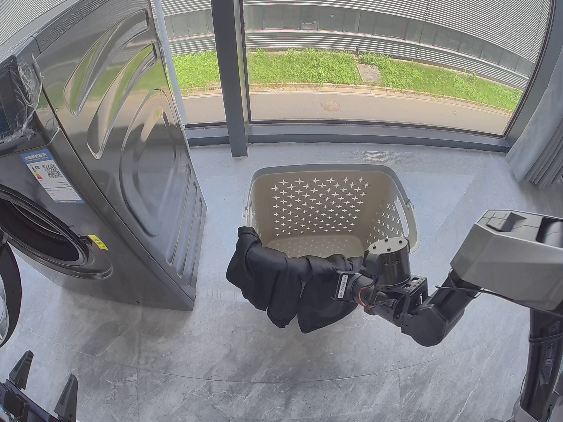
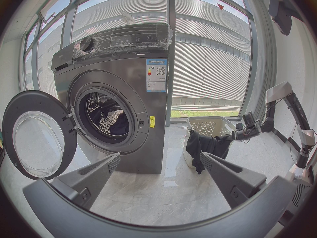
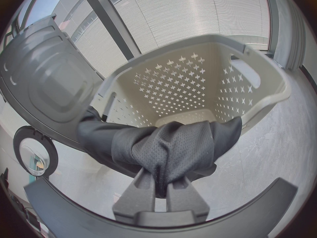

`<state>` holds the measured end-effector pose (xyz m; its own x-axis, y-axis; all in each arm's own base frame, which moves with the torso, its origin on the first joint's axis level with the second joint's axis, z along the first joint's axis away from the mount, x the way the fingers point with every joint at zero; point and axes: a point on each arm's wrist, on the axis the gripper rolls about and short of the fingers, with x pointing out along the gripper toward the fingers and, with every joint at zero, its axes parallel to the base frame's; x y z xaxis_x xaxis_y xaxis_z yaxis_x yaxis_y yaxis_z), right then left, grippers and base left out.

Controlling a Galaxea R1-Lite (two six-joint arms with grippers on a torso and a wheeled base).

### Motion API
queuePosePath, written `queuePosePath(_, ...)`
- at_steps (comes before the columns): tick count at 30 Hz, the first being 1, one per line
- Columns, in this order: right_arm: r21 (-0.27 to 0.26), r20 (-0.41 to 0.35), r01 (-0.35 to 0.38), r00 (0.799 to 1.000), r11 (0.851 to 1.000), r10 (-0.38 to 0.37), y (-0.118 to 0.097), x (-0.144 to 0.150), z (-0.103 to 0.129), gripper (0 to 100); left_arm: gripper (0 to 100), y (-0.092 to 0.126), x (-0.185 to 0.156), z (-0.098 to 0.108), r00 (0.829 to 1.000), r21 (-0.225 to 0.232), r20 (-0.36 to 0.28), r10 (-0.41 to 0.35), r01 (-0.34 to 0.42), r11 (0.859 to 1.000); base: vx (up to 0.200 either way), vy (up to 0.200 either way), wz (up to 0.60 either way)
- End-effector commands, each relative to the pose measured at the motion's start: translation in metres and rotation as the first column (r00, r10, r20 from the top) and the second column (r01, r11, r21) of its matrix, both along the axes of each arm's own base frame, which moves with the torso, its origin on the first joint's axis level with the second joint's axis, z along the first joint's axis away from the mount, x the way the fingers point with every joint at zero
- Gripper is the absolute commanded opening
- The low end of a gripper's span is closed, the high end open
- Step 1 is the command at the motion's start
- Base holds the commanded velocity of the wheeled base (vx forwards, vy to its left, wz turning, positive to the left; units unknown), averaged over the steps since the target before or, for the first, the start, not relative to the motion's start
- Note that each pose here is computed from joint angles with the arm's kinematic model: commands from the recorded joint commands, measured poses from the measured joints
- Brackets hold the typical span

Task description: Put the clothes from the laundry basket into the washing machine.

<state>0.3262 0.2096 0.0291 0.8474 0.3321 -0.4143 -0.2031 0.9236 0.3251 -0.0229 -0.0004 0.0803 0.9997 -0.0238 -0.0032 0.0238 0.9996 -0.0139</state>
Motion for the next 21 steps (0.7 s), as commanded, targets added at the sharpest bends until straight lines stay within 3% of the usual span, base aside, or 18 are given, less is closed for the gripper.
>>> queuePosePath(1, 0.074, 0.117, -0.048, 0.992, 0.996, 0.039, -0.007, -0.037, 0.058, 0, 100, 0.000, 0.000, -0.005, 1.000, -0.002, 0.000, 0.001, -0.001, 1.000, 0.000, 0.000, 0.00)
queuePosePath(11, 0.154, 0.236, -0.122, 0.968, 0.980, 0.083, -0.032, -0.097, 0.109, 0, 100, 0.000, 0.000, -0.005, 1.000, -0.002, 0.000, 0.001, -0.001, 1.000, 0.000, 0.000, 0.00)
queuePosePath(14, 0.182, 0.293, -0.168, 0.950, 0.969, 0.110, -0.040, -0.115, 0.123, 0, 100, 0.000, 0.000, -0.005, 1.000, -0.002, 0.000, 0.001, -0.001, 1.000, 0.000, 0.000, 0.00)
queuePosePath(15, 0.167, 0.311, -0.203, 0.939, 0.965, 0.144, -0.044, -0.127, 0.125, 0, 100, 0.000, 0.000, -0.005, 1.000, -0.002, 0.000, 0.002, -0.002, 1.000, 0.000, 0.000, 0.00)
queuePosePath(18, 0.169, 0.421, -0.300, 0.883, 0.939, 0.207, -0.051, -0.149, 0.143, 0, 100, 0.000, 0.000, -0.005, 1.000, -0.003, 0.000, 0.004, -0.004, 1.000, 0.000, 0.000, 0.00)
queuePosePath(21, 0.141, 0.467, -0.318, 0.856, 0.938, 0.220, -0.052, -0.152, 0.149, 0, 100, 0.000, 0.000, -0.005, 1.000, -0.003, 0.000, 0.005, -0.005, 1.000, 0.000, 0.000, 0.00)
